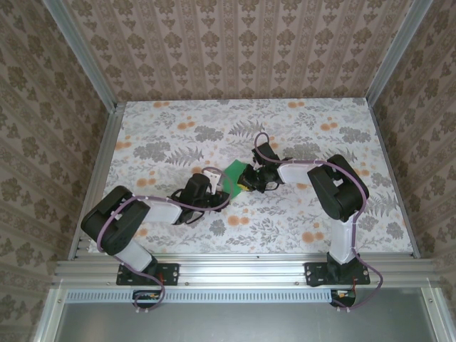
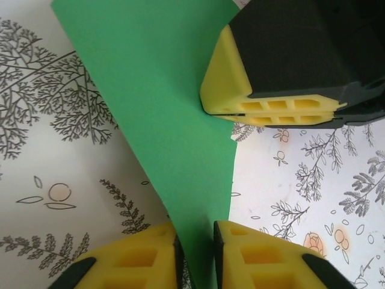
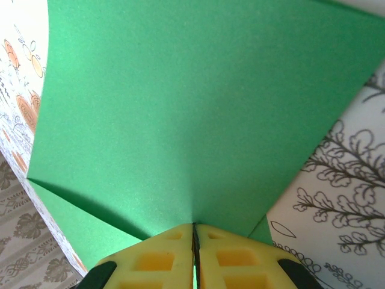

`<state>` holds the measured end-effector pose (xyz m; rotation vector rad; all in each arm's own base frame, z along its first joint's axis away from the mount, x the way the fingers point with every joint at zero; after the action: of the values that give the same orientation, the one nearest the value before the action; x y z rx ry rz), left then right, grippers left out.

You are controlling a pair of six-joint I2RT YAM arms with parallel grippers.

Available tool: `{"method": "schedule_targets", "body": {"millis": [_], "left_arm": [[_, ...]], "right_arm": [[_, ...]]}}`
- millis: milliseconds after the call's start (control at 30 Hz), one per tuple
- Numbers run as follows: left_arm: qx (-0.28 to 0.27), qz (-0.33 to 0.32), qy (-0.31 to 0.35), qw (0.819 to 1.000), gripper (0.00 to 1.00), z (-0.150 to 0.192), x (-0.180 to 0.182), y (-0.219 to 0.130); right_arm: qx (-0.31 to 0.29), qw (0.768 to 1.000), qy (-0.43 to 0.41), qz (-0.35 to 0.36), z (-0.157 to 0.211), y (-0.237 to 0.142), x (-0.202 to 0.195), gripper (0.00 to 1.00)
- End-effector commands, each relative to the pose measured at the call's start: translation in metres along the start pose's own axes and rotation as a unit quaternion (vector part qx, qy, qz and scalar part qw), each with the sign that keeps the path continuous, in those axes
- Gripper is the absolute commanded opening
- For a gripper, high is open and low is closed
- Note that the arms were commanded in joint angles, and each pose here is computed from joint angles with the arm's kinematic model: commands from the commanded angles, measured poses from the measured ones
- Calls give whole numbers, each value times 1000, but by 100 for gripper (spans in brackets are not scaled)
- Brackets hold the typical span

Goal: Fold a paper plane with a square sheet of paper (pick it up from the middle)
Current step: Fold the wing for the fifth time at the center of the table.

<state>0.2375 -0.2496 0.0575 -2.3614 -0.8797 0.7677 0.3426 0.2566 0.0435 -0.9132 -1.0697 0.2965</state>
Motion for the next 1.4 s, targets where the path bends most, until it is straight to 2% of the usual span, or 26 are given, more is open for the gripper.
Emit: {"method": "schedule_targets", "body": {"millis": [0,167,367,667,833,900,1000,1233,1367], "left_arm": [[-6,-20,-7,1000,17,-1,7,-2],[6,-31,13,999,6,3,9,-1],[36,-31,90,995,0,7,1,2],[59,-37,163,984,0,10,-2,4],[75,-54,217,972,0,14,-7,8],[81,-61,234,967,0,15,-8,10],[83,-67,253,962,0,16,-10,12],[86,-79,276,954,0,16,-14,14],[84,-82,283,952,0,17,-16,15]], "right_arm": [[-16,995,36,88,-1,8,-48,11],[-13,997,27,76,0,4,-40,13],[-10,1000,-1,18,-1,-12,-10,25],[-24,999,-21,-25,0,-46,17,30],[-16,999,10,-50,4,-52,26,43],[-7,998,33,-51,5,-51,26,52],[7,998,52,-46,9,-47,26,59],[16,999,48,-5,16,-40,24,62],[20,999,45,19,17,-32,19,59]]}}
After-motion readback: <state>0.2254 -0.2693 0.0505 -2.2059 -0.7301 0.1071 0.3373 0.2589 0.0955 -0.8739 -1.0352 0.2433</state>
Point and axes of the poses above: each hand's point on the last joint's axis, 136 mm out from that joint toward the fingers, its own y axis out along the fingers, its own x axis along the line the jaws close on, z = x × y, the point moved 4 cm from there along -y, back along the fingers, and after that the axes turned 10 degrees about y, right-handed, at the moved point
